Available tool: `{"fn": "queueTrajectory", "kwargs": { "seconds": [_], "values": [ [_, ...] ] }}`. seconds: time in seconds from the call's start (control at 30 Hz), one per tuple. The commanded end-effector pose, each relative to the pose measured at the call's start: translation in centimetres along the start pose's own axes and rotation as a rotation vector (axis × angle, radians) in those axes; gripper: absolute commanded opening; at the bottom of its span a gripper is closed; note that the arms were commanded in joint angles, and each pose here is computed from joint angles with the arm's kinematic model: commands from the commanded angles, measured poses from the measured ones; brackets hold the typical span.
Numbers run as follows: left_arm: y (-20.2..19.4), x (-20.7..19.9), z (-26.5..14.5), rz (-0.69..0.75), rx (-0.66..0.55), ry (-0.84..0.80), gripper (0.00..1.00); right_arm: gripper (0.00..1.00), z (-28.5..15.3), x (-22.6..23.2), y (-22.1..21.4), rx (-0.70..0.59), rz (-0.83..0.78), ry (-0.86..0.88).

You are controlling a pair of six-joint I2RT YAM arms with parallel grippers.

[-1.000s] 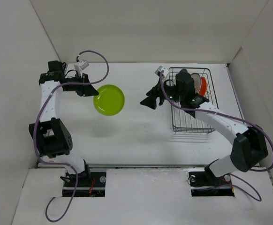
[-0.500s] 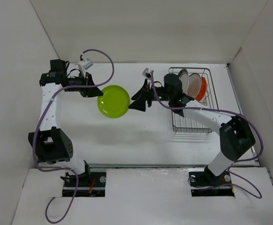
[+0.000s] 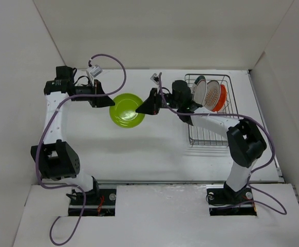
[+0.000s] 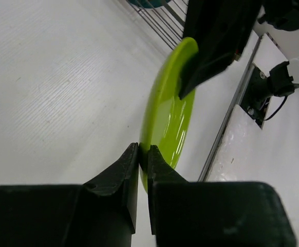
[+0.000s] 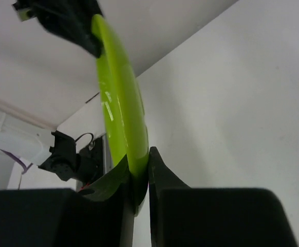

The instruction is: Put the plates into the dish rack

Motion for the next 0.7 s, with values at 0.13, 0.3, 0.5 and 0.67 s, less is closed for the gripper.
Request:
{"fn": "queueTrajectory", "kwargs": {
  "seconds": [0.13,0.3,0.5,0.67],
  "values": [
    [0.1,-1.8,0.1,0.014,-0.041,-0.057,0.89,0.0,-4.1,5.1,6.4,-0.205,-0.067,0.149],
    [0.2,-0.2,0.0,-0.008,-0.019,0.058,1.0,0.0,-13.6,0.9,12.1,-0.455,-0.042,-0.246],
    [0.1,2.3,-1.4,-0.008,0.008,0.358,1.0,0.0,-30.8,-1.6,16.3,-0.71,-0.13,-1.045],
    [0.5,2.4,-2.1,0.014,0.009,0.421,1.0,0.0,-41.1,-1.0,16.8,-0.907,-0.183,-1.477]
  ]
}}
Point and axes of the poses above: each gripper's point midway between its finger pads, its own z axis out along the fingers, its own x axis along the line the jaws close on, y = z × x, the point moved 3 cm from there along -z, back along the fingers, and after that the axes turned 15 degrees about z, right-handed, at the moved point
